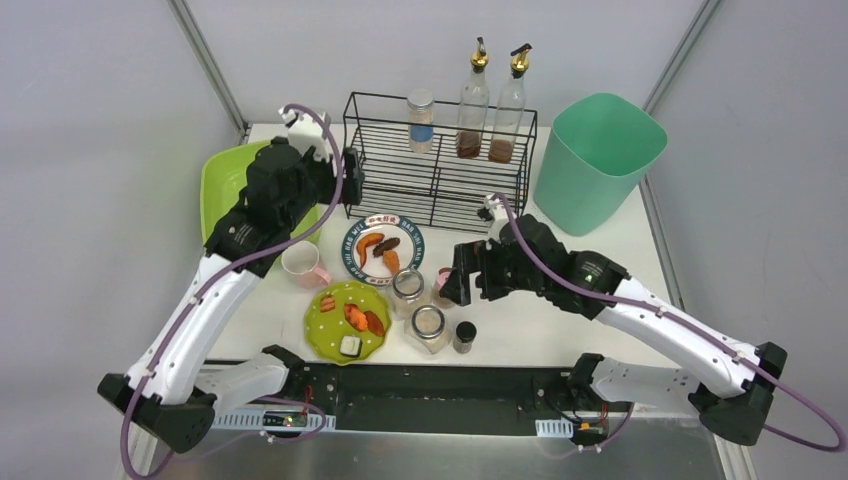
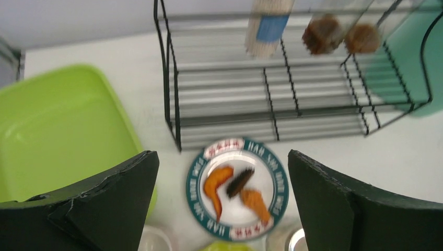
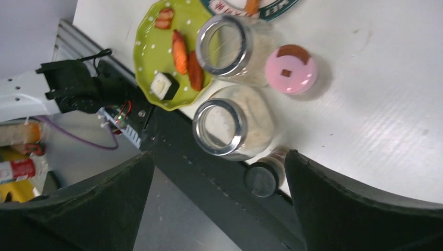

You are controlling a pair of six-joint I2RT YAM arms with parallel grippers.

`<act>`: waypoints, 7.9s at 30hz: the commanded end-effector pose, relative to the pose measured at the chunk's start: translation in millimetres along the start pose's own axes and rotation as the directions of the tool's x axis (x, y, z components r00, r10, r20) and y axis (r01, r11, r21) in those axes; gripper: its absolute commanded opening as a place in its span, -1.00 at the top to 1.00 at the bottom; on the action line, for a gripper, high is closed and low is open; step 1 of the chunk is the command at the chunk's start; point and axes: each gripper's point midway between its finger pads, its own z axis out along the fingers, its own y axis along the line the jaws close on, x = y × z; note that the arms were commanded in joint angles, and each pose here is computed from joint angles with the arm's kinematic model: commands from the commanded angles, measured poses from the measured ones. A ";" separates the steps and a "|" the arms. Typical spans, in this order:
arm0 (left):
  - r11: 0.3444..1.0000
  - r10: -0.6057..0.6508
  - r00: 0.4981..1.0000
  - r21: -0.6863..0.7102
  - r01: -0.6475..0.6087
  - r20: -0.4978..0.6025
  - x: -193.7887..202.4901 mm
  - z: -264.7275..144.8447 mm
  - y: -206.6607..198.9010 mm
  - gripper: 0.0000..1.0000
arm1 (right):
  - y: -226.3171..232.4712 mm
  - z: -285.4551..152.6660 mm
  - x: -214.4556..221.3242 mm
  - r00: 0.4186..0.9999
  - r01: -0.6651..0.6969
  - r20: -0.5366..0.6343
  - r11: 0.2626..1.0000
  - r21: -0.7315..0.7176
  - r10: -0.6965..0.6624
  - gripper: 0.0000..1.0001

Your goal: Clear the kitchen counter

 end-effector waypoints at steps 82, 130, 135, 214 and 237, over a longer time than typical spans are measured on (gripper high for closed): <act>0.994 -0.110 0.824 -0.087 0.074 -0.556 207.3 -82.8 18.9 -0.98 | 85.5 -25.4 -51.0 0.951 0.299 -0.010 0.914 0.276 -0.308 0.69; 0.995 -0.095 0.807 -0.089 0.053 -0.583 215.1 -80.3 20.2 -0.98 | -161.6 25.2 -241.5 0.964 -0.260 0.204 0.744 0.616 0.167 0.60; 0.995 -0.093 0.807 -0.087 0.052 -0.583 214.7 -80.3 20.0 -0.98 | -174.7 33.7 -233.9 0.966 -0.259 0.166 0.728 0.635 0.199 0.51; 0.943 -0.157 0.955 -0.325 0.070 -0.251 159.2 -110.0 74.6 -0.98 | 16.2 163.3 25.2 0.939 0.206 -0.338 0.895 0.396 -0.066 -0.97; 0.944 -0.157 0.955 -0.323 0.069 -0.253 159.9 -110.0 74.3 -0.98 | 14.8 148.9 1.9 0.960 0.243 -0.241 0.855 0.458 -0.143 0.33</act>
